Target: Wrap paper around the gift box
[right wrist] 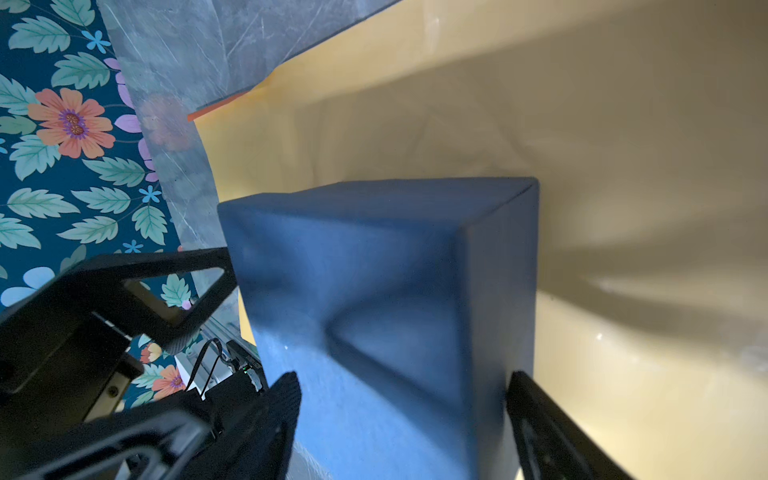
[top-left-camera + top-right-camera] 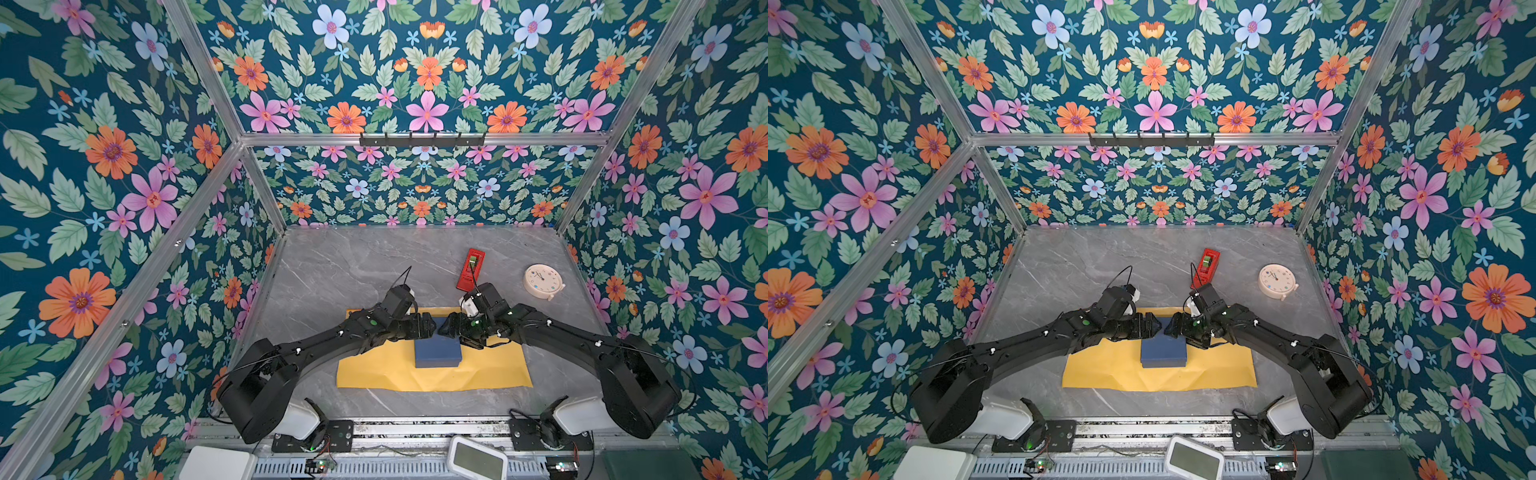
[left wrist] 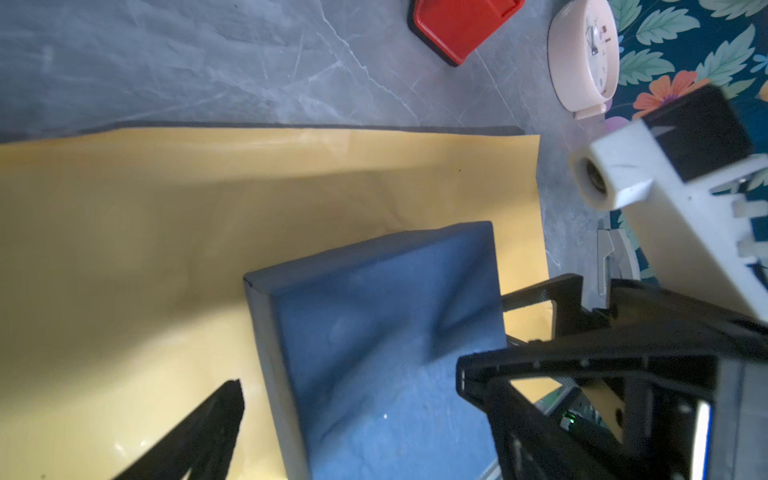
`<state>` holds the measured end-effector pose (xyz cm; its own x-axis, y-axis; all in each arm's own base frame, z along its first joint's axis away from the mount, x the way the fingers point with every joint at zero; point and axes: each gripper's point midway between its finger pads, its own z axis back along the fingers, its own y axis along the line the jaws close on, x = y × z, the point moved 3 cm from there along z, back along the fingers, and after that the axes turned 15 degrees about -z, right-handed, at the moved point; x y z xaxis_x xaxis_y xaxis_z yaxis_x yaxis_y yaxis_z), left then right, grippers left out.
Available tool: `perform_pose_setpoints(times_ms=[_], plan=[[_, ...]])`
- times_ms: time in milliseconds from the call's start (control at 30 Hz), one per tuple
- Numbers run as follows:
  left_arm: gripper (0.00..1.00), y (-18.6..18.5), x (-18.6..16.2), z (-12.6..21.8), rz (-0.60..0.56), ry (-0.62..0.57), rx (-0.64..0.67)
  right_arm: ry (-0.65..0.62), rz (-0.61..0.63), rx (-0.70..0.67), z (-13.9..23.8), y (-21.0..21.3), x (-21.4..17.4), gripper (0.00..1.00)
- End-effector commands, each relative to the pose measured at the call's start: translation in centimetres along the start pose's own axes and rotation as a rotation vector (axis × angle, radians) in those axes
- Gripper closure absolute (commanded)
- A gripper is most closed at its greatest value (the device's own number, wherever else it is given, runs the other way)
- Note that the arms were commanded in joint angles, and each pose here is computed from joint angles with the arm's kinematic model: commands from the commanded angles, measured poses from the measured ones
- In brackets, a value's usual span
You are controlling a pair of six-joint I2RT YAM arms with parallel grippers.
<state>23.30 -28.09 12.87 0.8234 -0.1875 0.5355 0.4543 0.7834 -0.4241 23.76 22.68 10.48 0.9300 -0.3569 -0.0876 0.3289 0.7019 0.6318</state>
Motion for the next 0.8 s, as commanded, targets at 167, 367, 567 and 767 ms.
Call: perform_pose_setpoints(times_ms=[167, 367, 567, 767], plan=[[0.06, 0.2, 0.1, 0.5, -0.021, -0.006, 0.01, -0.035, 0.026, -0.049, 1.3, -0.6, 0.0, 0.18], [0.06, 0.2, 0.9, 1.1, -0.04, -0.044, 0.024, -0.137, -0.004, -0.241, 5.8, -4.8, 1.0, 0.13], [0.06, 0.9, 3.7, 2.6, -0.092, -0.16, 0.088, -0.261, -0.203, -0.417, 10.4, -11.7, 1.9, 0.02], [0.06, 0.0, 5.0, 2.4, -0.108, -0.186, 0.006, -0.273, -0.42, -0.445, 11.4, -15.7, 1.9, 0.01]])
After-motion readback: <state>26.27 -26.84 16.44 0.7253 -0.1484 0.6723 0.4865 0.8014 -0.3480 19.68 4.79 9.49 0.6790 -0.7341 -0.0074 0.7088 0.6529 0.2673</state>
